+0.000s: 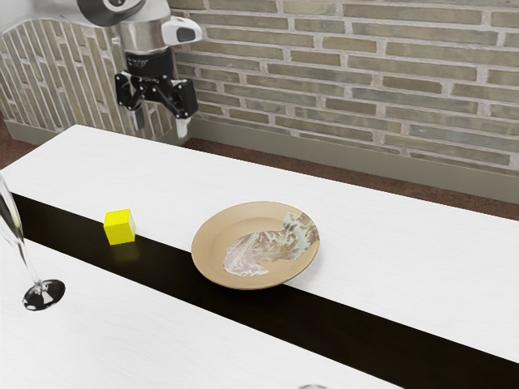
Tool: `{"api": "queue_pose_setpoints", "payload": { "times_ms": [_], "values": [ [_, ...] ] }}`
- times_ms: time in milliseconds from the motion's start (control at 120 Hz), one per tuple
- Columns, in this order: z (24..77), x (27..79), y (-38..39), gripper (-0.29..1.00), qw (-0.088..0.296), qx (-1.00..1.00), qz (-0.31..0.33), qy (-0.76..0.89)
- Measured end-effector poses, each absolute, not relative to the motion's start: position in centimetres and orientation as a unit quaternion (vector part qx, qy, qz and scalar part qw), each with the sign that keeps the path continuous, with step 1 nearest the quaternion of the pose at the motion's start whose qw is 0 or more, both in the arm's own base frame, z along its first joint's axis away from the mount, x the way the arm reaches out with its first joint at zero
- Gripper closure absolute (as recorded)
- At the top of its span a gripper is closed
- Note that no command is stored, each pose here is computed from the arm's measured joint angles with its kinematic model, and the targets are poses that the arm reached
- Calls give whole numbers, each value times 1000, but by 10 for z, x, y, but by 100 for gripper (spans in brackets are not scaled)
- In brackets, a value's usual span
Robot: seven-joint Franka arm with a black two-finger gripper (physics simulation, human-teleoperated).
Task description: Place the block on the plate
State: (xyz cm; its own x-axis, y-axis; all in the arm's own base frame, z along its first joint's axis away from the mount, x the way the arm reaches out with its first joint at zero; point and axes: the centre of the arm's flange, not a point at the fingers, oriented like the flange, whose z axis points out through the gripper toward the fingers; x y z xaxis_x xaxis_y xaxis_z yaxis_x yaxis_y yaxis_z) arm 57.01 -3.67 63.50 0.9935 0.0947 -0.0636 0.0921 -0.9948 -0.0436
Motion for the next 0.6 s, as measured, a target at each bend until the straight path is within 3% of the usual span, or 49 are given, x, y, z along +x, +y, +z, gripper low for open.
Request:
{"api": "queue_pose_setpoints", "payload": {
  "times_ms": [358,600],
  "values": [
    [621,588,-13,0,46,-993,48,-102],
    [554,642,122,0,37,-963,95,-250]
  ]
}}
